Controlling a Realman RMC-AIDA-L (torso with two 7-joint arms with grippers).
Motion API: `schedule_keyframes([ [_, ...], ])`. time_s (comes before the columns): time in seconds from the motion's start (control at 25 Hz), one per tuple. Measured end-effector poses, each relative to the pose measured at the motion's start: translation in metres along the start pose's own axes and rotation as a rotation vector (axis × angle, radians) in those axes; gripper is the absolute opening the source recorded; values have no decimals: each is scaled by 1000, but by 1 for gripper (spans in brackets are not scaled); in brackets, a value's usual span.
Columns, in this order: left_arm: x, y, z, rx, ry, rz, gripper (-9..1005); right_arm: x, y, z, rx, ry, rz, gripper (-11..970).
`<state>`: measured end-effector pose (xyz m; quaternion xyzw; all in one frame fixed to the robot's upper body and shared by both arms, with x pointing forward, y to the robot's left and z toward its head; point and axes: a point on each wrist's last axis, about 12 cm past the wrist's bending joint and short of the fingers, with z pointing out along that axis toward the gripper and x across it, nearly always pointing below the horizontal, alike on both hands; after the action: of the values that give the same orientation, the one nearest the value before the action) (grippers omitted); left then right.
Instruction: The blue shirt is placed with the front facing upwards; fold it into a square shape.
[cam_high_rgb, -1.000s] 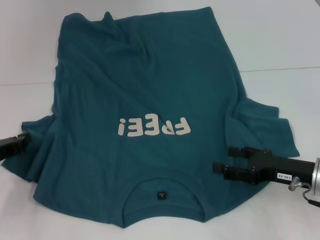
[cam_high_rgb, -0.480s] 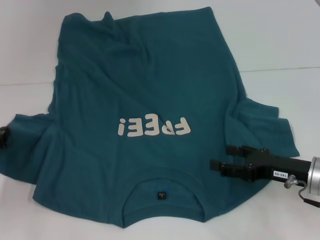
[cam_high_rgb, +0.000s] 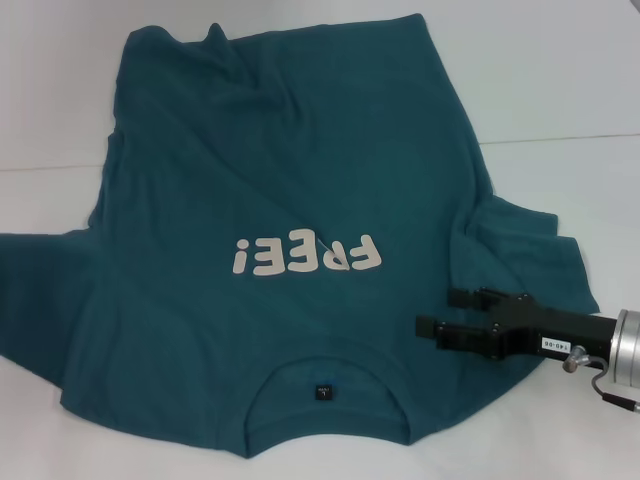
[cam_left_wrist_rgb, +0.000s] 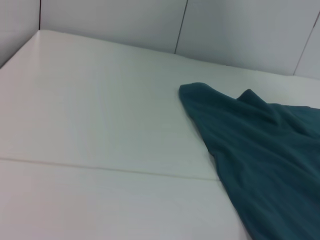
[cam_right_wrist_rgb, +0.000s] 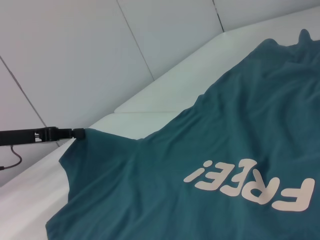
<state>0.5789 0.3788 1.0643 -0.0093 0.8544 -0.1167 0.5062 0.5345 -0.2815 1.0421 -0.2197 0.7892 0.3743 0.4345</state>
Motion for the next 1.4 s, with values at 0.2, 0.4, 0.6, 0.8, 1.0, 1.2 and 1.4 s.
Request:
schedule_keyframes([
  [0.2,-7,1,0,-3,-12,19,-1,-1,0,1,-4,2,-3,925],
  [0.4,-11,0,1,2,-19,29,-1,-2,0,2,-5,5,0,925],
  [0.6,-11,-6,2,34,-22,17,-1,-1,1,2,-6,6,3,925],
  [0.8,-10,-13,2,87,-18,-31,-1,-1,1,2,-7,7,3,925],
  [1.0,-10,-23,0,180,-24,-79,-1,-1,1,2,-7,7,3,925],
  [1.2,-11,-35,-3,283,-39,-138,-2,-1,1,2,-7,8,3,925],
  [1.4,-12,-43,-5,355,-56,-182,-2,1,1,2,-9,12,7,925],
])
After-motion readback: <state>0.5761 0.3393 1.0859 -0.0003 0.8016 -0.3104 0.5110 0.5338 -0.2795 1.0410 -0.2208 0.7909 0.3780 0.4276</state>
